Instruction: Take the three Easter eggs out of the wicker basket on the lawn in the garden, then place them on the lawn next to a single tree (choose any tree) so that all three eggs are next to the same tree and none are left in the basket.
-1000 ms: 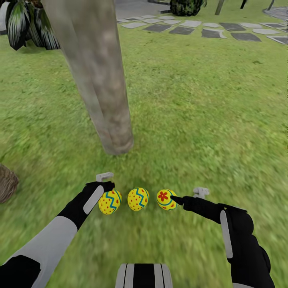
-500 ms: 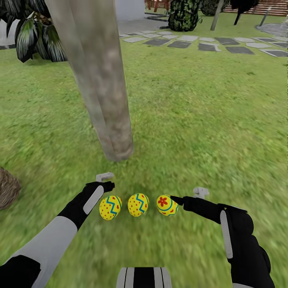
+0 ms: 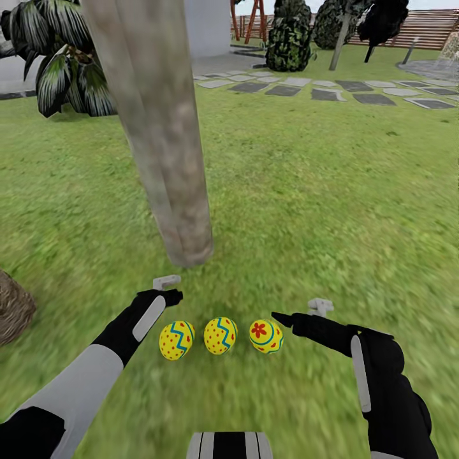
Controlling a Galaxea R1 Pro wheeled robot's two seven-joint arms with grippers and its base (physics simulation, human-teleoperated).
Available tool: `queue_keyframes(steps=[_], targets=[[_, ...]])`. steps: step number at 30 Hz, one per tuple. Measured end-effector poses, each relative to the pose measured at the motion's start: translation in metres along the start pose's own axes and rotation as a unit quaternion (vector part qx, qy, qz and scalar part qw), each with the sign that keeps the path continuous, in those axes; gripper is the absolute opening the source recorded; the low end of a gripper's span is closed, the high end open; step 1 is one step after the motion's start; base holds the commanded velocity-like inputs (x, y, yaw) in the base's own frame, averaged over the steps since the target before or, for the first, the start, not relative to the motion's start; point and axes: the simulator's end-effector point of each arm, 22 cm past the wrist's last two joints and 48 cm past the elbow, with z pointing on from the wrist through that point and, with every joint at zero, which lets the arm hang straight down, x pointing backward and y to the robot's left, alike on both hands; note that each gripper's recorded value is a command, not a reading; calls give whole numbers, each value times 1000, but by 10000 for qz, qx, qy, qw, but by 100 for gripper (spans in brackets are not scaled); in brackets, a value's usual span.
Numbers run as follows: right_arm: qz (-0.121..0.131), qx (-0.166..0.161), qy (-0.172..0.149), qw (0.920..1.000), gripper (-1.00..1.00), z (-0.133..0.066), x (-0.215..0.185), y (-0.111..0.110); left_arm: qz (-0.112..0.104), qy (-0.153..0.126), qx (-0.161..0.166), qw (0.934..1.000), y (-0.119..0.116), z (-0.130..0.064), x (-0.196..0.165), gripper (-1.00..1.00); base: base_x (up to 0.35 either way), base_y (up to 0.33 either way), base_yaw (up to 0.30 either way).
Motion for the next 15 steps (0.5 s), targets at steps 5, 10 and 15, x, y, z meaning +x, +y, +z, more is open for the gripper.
queue_keyframes(steps=[5,10,15], targets=[[-63,3,-74,10000,100,-6,-8,5,5,-44,28,10000,-1,-9,-7,100,0,0,0],[-121,-10,-155,9998,100,-13,-15,11,5,-110,51,9999,-2,-18,-15,100,0,0,0],[-175,-34,-238,9996,100,-19,-22,18,-4,-200,72,9998,-3,-28,-25,100,0,0,0]])
